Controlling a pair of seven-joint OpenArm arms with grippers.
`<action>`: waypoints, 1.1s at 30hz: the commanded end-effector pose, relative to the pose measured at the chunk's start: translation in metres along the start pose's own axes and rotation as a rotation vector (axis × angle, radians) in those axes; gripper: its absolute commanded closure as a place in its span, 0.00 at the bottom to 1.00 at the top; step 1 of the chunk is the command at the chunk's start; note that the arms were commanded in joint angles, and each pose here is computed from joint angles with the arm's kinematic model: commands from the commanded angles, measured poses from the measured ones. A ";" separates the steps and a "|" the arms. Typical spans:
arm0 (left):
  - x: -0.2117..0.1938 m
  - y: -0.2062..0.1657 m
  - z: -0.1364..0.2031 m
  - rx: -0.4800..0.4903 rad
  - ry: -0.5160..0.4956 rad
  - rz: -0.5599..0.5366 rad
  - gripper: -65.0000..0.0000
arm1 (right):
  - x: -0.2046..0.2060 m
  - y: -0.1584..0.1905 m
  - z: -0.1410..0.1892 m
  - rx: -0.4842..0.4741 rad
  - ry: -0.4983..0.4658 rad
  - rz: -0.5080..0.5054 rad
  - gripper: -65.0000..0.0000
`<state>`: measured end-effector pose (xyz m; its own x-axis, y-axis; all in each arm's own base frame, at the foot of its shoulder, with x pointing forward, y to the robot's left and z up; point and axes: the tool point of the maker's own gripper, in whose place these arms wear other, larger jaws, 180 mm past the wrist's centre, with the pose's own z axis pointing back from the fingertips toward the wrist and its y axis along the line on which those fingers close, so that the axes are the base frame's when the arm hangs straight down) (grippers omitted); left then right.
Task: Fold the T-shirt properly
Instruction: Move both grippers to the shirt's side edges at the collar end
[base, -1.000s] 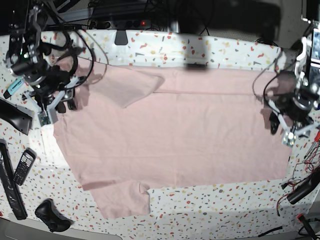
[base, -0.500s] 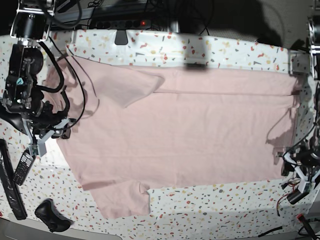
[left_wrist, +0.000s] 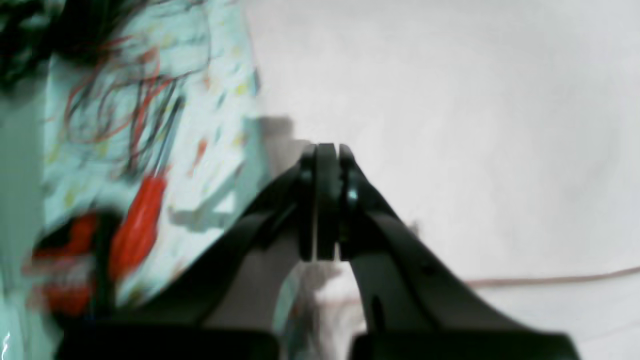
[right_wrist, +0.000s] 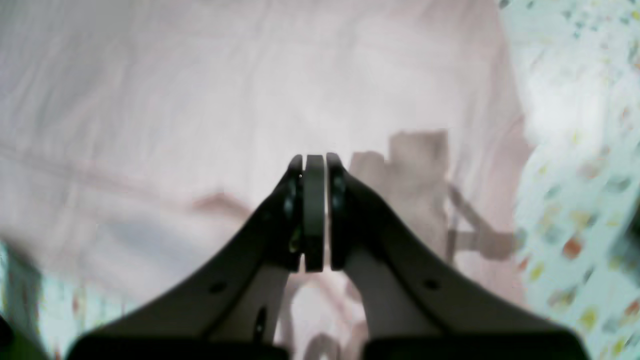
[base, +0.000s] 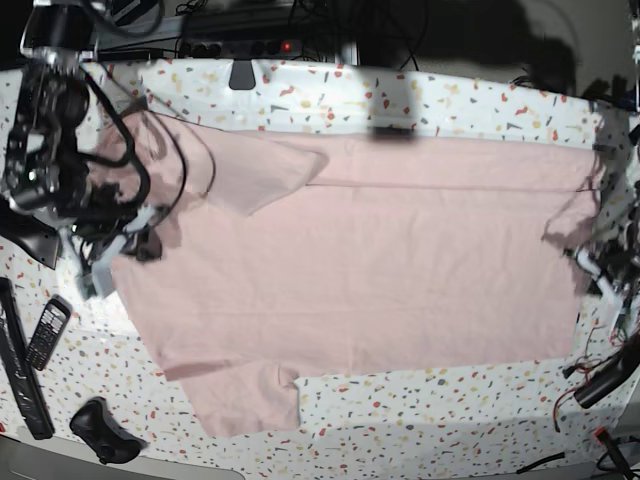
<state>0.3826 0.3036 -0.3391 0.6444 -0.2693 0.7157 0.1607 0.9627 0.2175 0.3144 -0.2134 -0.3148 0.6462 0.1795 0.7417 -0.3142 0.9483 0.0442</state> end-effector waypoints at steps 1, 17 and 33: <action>0.007 0.005 0.008 0.022 -0.033 -0.024 1.00 | 0.011 -0.003 0.010 -0.012 -0.044 0.016 1.00; -0.084 -0.060 0.042 -0.141 -0.035 0.259 1.00 | -0.045 -0.010 0.035 -0.107 -0.078 -0.100 1.00; -0.133 -0.079 0.047 -0.145 0.049 0.251 1.00 | -0.135 -0.020 0.012 -0.087 0.117 -0.239 1.00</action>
<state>0.2499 0.2559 -0.4225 0.7073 -0.0042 0.7069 0.0905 0.9923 -0.0848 0.2238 -0.2552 -0.4115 0.7746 -0.0508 0.6305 -0.0720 0.9832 0.1677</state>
